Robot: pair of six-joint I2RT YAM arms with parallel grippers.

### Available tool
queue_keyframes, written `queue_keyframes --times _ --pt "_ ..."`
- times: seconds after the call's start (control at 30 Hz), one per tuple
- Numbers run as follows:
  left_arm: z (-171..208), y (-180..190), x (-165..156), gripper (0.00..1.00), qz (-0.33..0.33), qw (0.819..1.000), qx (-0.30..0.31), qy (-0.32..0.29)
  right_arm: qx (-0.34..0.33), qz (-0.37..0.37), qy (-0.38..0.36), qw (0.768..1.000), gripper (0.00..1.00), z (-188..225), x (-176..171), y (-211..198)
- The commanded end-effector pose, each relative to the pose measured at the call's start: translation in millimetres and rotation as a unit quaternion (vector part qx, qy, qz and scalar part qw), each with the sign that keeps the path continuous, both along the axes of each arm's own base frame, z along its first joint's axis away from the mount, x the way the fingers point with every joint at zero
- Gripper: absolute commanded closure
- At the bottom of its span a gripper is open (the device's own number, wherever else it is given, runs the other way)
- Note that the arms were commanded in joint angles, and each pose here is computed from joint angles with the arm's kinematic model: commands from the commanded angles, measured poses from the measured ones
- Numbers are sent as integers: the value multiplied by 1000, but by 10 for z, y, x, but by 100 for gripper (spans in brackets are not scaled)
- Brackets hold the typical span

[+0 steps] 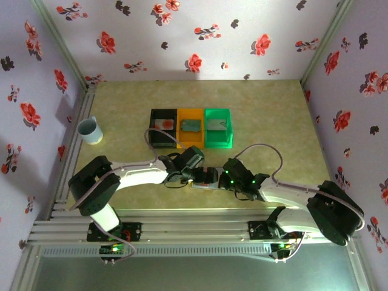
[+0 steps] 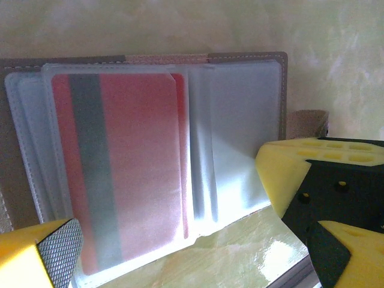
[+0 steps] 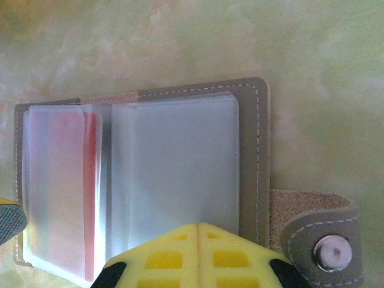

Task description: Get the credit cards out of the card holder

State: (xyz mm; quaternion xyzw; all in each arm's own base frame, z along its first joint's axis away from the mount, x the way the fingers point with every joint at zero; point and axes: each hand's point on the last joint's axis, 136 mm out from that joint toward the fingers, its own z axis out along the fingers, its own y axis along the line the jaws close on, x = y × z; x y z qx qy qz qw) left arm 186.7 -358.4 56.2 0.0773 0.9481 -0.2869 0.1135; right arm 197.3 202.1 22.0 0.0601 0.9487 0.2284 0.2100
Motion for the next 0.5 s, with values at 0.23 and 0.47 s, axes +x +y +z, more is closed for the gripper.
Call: queue_keyframes --times 0.23,0.47 --pt "-156 94 -55 0 -5 999 31 3 -31 -19 16 999 100 -118 -69 -178" --pt "-154 120 -38 0 -2 999 39 -3 -31 -18 16 999 100 -121 -73 -177"
